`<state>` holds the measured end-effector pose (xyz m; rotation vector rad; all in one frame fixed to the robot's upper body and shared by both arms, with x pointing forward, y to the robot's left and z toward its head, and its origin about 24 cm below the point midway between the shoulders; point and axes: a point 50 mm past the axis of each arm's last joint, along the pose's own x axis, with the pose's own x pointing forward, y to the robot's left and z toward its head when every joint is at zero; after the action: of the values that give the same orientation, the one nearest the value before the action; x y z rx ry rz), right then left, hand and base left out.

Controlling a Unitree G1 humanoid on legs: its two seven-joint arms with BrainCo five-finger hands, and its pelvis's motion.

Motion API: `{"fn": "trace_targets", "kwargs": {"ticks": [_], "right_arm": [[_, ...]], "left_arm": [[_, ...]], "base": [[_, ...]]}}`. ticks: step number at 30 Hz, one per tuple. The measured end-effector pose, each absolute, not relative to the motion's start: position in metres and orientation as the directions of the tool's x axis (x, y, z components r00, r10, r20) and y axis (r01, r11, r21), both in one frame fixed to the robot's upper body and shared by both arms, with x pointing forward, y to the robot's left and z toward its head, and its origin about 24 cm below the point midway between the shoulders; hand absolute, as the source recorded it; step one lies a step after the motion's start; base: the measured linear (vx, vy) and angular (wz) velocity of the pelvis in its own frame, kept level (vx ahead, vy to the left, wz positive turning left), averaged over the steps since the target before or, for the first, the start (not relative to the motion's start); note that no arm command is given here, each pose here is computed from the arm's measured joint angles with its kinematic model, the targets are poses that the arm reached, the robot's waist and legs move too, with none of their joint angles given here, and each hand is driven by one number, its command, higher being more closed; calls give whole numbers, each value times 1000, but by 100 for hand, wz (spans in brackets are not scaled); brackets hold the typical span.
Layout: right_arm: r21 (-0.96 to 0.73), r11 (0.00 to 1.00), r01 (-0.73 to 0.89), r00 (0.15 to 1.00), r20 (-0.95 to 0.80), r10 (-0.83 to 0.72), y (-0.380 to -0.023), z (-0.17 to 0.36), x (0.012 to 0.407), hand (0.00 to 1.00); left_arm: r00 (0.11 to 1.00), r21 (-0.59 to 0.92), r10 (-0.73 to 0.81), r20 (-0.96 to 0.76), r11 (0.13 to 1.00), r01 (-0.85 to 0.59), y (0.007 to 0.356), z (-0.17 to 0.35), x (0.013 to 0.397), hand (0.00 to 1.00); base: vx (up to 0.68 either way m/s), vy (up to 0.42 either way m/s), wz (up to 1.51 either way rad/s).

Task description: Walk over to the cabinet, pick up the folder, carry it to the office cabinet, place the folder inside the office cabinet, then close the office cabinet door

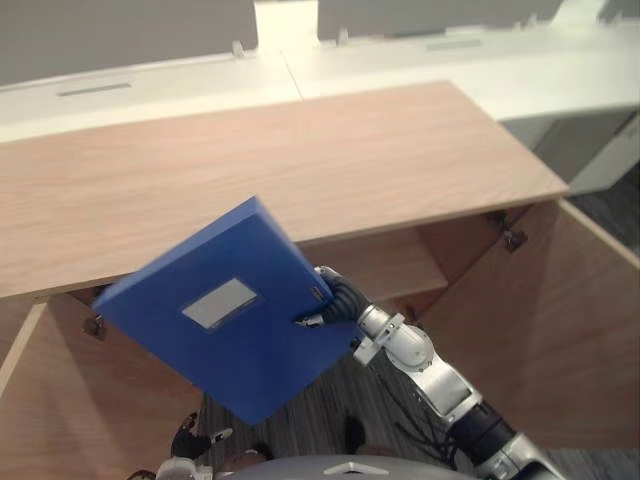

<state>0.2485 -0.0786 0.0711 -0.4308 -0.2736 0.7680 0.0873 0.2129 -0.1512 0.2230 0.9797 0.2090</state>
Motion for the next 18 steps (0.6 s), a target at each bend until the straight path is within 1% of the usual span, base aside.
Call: {"fn": "trace_targets", "kwargs": {"ticks": [3, 6, 10, 13, 15, 16, 18], "right_arm": [[-651, 542, -531, 697, 28, 717, -86, 78, 272, 100], [-753, 475, -456, 736, -20, 676, -99, 77, 288, 100], [-776, 456, -435, 772, -60, 633, -114, 70, 293, 100], [-771, 493, -402, 807, -43, 590, -126, 74, 298, 100], [-729, 592, -344, 846, 33, 533, -137, 88, 306, 100], [-714, 623, -320, 857, 63, 512, -140, 92, 308, 100], [-629, 743, -230, 886, 181, 428, -151, 112, 313, 100]], "left_arm": [[607, 283, 248, -755, 958, -39, 210, -144, 117, 0], [657, 294, 234, -717, 956, -20, 210, -136, 141, 0], [690, 304, 236, -684, 953, -25, 212, -130, 157, 0], [728, 305, 220, -649, 952, -15, 209, -122, 173, 0], [769, 305, 215, -602, 952, -28, 209, -112, 189, 0], [777, 305, 216, -591, 952, -32, 210, -110, 192, 0], [806, 290, 221, -549, 955, -64, 209, -101, 203, 0]], "base": [[-161, -23, -26], [-226, 2, -12], [-181, 12, 11], [-136, 7, 14], [-93, -21, 6], [-91, -39, 5], [-65, -45, 0]]}}
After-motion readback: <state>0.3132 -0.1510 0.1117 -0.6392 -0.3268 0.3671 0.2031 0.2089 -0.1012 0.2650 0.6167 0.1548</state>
